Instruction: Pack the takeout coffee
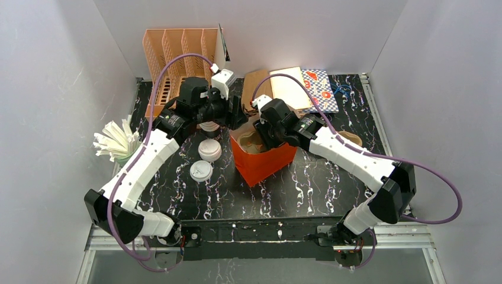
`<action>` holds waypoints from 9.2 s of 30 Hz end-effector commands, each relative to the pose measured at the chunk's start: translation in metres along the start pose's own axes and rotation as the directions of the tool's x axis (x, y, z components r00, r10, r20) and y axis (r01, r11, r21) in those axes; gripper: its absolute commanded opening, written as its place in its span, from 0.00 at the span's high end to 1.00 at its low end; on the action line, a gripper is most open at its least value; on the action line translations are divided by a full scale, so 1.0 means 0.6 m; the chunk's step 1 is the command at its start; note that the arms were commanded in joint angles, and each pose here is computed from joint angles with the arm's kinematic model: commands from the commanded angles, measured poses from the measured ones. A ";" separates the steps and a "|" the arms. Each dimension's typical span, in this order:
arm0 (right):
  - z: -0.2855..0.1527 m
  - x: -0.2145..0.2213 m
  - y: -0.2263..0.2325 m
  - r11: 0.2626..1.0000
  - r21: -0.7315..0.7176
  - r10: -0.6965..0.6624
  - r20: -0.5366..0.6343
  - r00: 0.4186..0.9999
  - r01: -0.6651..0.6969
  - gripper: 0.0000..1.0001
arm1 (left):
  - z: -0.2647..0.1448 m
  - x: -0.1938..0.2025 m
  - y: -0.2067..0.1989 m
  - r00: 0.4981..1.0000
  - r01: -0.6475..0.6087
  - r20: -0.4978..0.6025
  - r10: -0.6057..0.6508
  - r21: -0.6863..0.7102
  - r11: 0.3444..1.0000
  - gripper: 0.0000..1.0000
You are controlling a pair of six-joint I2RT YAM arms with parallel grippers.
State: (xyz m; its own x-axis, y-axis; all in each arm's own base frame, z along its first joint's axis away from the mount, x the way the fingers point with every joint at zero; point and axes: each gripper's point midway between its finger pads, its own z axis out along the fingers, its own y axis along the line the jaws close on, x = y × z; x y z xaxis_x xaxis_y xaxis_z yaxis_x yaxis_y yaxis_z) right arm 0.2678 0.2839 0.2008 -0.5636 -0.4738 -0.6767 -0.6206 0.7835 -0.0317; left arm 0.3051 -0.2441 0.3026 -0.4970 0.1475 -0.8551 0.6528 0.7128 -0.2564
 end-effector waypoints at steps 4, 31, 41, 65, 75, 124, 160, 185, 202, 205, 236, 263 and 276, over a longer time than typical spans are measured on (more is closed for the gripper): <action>-0.033 -0.049 0.011 0.999 -0.038 0.019 0.097 0.995 -0.015 0.62 | 0.020 -0.056 0.005 0.990 -0.034 0.139 0.034 -0.003 0.999 0.40; 0.005 0.006 0.003 1.000 0.002 0.009 -0.011 1.000 -0.009 0.62 | 0.059 -0.065 0.037 0.987 0.151 0.069 -0.145 -0.102 0.983 0.86; 0.033 0.046 -0.001 1.000 0.027 -0.012 -0.109 0.994 0.015 0.67 | 0.069 -0.066 0.051 0.987 0.157 0.055 -0.150 -0.143 0.977 1.00; 0.075 0.131 0.003 1.000 0.031 0.001 -0.257 0.966 0.007 0.68 | 0.068 -0.097 0.056 0.990 0.129 0.078 -0.117 -0.164 0.978 1.00; 0.091 0.145 -0.011 0.996 0.089 0.008 -0.279 0.960 0.017 0.69 | 0.062 -0.104 0.043 0.987 0.149 0.084 -0.139 -0.133 0.980 1.00; 0.076 0.096 0.024 0.993 0.046 0.119 -0.245 0.962 -0.111 0.67 | -0.058 0.088 -0.079 0.888 0.458 -0.014 -0.460 -0.068 0.886 0.32; 0.074 0.108 0.007 0.983 0.122 0.161 -0.249 0.955 -0.134 0.67 | -0.029 0.161 -0.107 0.835 0.490 -0.210 -0.508 -0.135 0.861 0.78; 0.099 0.175 -0.003 0.971 0.198 0.200 -0.360 0.911 -0.135 0.68 | -0.061 0.143 -0.097 0.874 0.431 -0.174 -0.454 -0.156 0.889 0.95; 0.124 0.245 0.004 0.966 0.211 0.228 -0.415 0.881 -0.150 0.68 | -0.053 0.138 -0.094 0.878 0.428 -0.158 -0.451 -0.163 0.889 0.92; 0.132 0.257 -0.001 0.962 0.228 0.233 -0.411 0.881 -0.148 0.68 | -0.051 0.138 -0.095 0.878 0.429 -0.157 -0.452 -0.161 0.889 0.92; 0.031 0.096 0.018 0.971 0.066 0.239 -0.157 0.958 -0.232 0.02 | -0.041 0.140 -0.108 0.883 0.415 -0.182 -0.433 -0.131 0.900 0.90; 0.084 0.171 0.070 0.979 -0.126 0.121 -0.278 0.953 -0.161 0.99 | -0.040 0.132 -0.107 0.896 0.383 -0.184 -0.405 -0.143 0.913 0.90; 0.147 0.260 0.070 0.984 -0.090 0.103 -0.404 0.909 -0.151 0.99 | -0.050 0.121 -0.108 0.904 0.371 -0.173 -0.392 -0.142 0.918 0.91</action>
State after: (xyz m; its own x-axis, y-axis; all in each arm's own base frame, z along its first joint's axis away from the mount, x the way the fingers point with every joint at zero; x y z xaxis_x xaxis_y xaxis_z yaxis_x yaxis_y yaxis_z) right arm 0.2092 0.2850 0.0572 -0.7835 -0.4894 -0.3828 -0.5737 0.8064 0.1432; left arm 0.2125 -0.2620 0.2580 -0.8175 -0.0427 -0.5744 0.3113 0.8062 -0.5031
